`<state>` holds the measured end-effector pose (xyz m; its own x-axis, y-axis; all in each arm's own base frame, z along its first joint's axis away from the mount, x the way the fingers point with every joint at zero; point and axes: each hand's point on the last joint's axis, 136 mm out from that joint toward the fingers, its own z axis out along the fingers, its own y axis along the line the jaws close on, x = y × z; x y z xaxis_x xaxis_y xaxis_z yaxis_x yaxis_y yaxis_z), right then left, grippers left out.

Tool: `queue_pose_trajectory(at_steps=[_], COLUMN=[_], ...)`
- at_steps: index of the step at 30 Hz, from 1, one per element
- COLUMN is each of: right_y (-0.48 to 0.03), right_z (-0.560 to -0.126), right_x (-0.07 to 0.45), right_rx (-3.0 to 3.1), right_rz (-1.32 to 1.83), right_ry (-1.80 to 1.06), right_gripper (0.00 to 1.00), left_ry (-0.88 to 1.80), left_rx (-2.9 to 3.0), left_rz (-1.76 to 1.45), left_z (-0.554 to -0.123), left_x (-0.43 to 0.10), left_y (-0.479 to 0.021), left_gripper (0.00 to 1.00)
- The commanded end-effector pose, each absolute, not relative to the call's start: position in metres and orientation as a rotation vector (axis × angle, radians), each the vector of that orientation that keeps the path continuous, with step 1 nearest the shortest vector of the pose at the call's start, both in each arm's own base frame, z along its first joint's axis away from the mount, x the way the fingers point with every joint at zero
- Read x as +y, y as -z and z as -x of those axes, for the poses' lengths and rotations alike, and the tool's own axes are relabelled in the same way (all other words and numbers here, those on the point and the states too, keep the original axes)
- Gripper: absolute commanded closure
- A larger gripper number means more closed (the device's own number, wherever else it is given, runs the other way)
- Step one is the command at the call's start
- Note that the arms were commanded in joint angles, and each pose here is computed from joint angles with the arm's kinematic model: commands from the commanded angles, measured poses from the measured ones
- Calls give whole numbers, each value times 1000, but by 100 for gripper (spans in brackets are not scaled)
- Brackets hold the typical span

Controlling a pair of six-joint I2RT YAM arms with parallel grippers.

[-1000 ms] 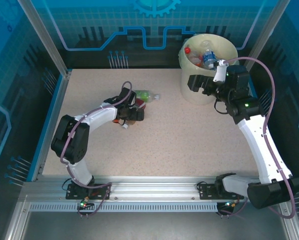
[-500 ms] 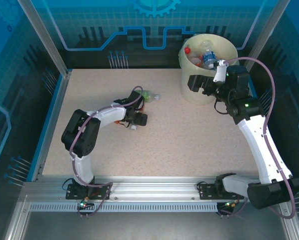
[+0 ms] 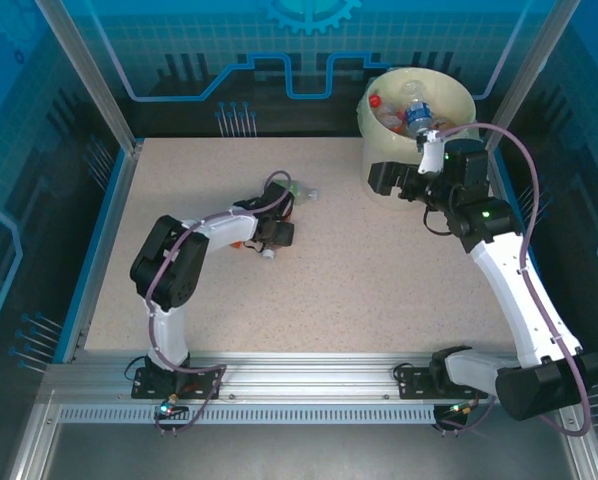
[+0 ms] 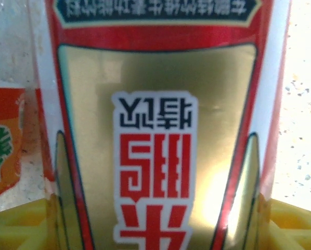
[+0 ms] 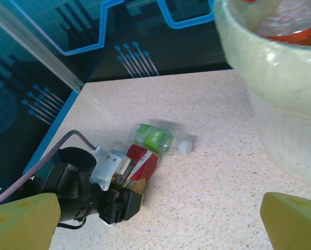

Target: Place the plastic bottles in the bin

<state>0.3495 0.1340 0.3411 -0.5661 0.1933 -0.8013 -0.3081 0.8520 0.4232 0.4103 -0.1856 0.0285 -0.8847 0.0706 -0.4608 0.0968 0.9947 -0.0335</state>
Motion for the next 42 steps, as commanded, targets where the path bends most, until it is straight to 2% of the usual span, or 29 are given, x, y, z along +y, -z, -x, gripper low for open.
queue_pose_trajectory(at_steps=[1,6,13,21,33,42], right_y=[-348,-349,-344,-358,-373,-382], right_z=[-339,-334,-342,-330,-323,-301], right_x=[158,177,175,211,245,263], right_rx=[2024,2006,2057,2018,1939,1799], right_rz=[215,297,213,356,482,723], right_ry=[-721,-734,-708,-951,-1156,-1269], right_gripper=[0,0,0,0,0,0], left_ry=[185,259,453,859,1387,1784], left_rx=[2597,2488,2270,1996,1671,1404], left_rz=[-133,-191,-281,-418,-650,-603], left_z=[-405,-395,-375,-339,-284,-285], left_x=[-202,-218,-243,-278,-312,-297], left_y=[-47,-82,-157,-239,-311,-353], left_gripper=[45,52,54,56,54,54])
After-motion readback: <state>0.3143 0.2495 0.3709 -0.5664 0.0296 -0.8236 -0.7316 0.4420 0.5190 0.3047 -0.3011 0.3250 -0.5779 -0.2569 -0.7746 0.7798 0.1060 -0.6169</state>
